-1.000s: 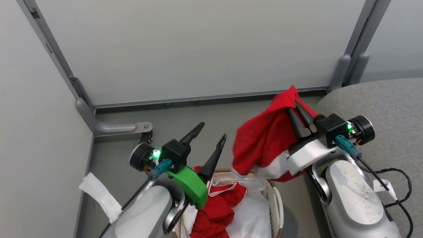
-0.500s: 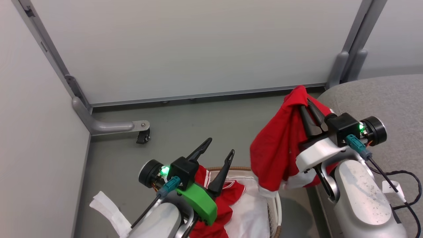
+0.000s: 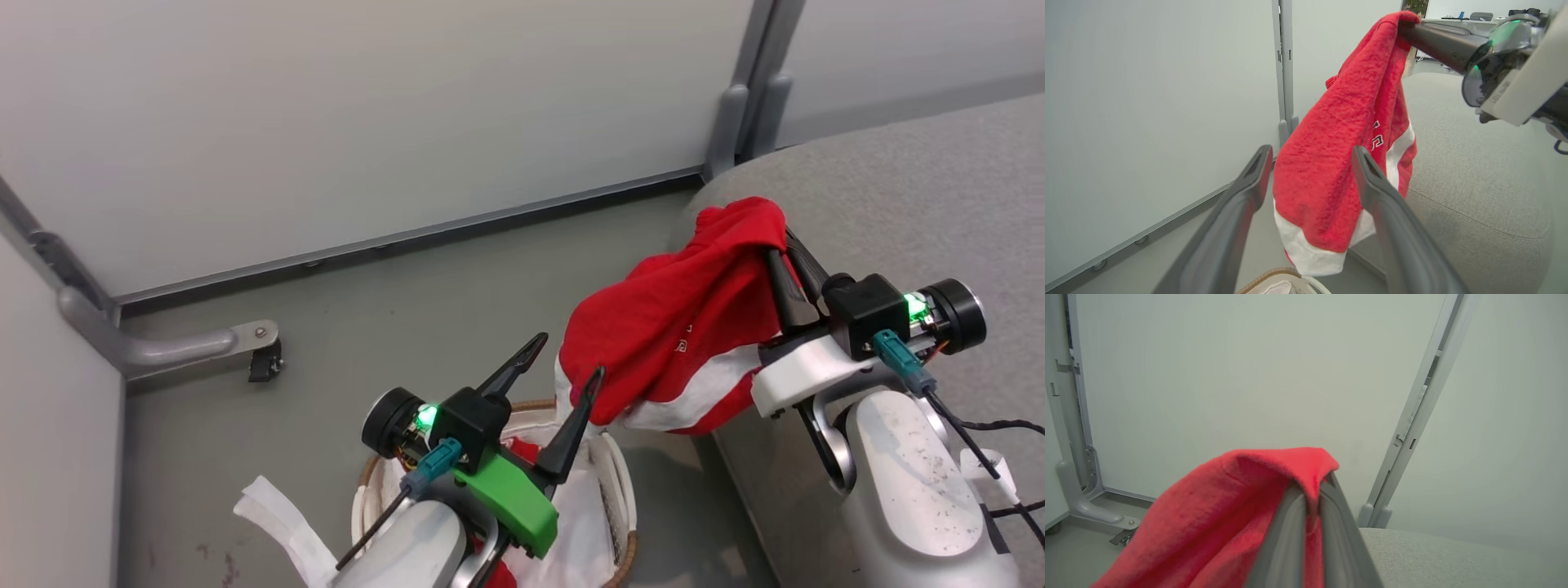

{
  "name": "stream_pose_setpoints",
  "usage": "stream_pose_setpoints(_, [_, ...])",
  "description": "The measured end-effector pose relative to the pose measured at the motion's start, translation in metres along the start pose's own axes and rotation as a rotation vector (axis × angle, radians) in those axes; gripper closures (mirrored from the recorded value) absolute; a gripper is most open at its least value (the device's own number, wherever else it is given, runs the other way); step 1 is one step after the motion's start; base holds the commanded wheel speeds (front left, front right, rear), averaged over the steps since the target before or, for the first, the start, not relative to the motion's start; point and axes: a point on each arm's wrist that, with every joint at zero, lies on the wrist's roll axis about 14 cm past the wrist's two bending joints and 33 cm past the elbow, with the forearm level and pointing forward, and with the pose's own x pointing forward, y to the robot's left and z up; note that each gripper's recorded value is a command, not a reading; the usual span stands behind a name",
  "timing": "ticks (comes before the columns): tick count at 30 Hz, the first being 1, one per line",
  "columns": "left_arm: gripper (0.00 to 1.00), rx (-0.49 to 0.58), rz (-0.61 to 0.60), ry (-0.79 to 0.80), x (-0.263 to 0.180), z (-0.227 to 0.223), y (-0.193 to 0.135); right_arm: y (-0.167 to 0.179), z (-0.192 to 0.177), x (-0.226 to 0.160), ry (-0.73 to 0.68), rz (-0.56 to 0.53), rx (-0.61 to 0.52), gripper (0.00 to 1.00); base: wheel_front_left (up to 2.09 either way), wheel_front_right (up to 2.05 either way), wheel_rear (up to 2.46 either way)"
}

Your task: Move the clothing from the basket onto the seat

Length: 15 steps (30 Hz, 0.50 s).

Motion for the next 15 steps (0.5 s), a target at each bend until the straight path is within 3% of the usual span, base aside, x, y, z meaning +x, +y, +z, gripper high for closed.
stream_pose_setpoints(9, [0.0, -0.032, -0.156, 0.026, 0.03, -0.015, -0.036, -0.065, -0.009, -0.028, 0.048, -0.176, -0.048, 1.0, 0.0, 0.0, 0.0])
stream_pose_setpoints(15, [0.0, -0.063, -0.215, 0.057, 0.042, -0.032, -0.044, -0.1, -0.019, -0.039, 0.089, -0.276, -0.072, 1.0, 0.0, 0.0, 0.0])
